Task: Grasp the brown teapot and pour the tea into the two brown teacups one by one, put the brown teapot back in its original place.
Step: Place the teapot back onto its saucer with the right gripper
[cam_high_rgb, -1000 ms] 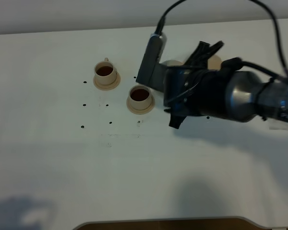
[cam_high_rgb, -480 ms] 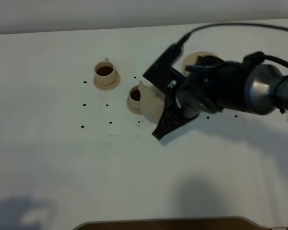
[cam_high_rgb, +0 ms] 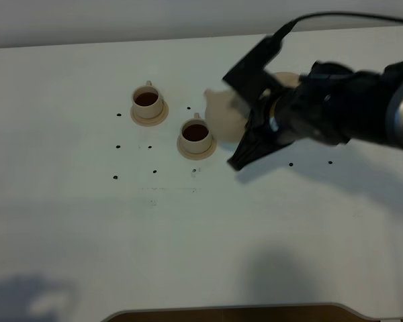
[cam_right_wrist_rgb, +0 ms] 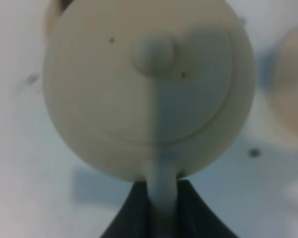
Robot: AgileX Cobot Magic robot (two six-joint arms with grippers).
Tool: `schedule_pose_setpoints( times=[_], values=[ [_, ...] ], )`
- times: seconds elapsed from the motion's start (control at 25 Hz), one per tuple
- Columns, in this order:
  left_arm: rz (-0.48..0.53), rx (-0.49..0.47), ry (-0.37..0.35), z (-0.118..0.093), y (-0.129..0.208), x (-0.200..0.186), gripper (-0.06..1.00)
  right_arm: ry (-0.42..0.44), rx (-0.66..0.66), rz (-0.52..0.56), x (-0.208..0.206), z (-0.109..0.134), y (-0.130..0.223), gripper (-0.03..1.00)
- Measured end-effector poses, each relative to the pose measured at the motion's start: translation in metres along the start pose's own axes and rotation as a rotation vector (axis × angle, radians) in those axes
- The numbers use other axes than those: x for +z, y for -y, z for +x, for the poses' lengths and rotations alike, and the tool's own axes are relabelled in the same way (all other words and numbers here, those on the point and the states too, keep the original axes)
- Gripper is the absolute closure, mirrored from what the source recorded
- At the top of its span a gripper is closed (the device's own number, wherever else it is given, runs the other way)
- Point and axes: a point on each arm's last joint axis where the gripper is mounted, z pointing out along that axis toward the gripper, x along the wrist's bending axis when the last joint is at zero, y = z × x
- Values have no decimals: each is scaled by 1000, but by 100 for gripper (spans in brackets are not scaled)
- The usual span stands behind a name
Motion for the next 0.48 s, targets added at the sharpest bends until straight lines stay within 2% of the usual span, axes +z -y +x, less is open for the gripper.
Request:
schedule_pose_setpoints(
  times=[0.28,0.48],
  values=[
    [0,0,0,0,0,0,46,97,136,-39,12,-60,-22,86],
    [0,0,0,0,0,0,46,130,202,-3,46,-91,-20,86]
  ],
)
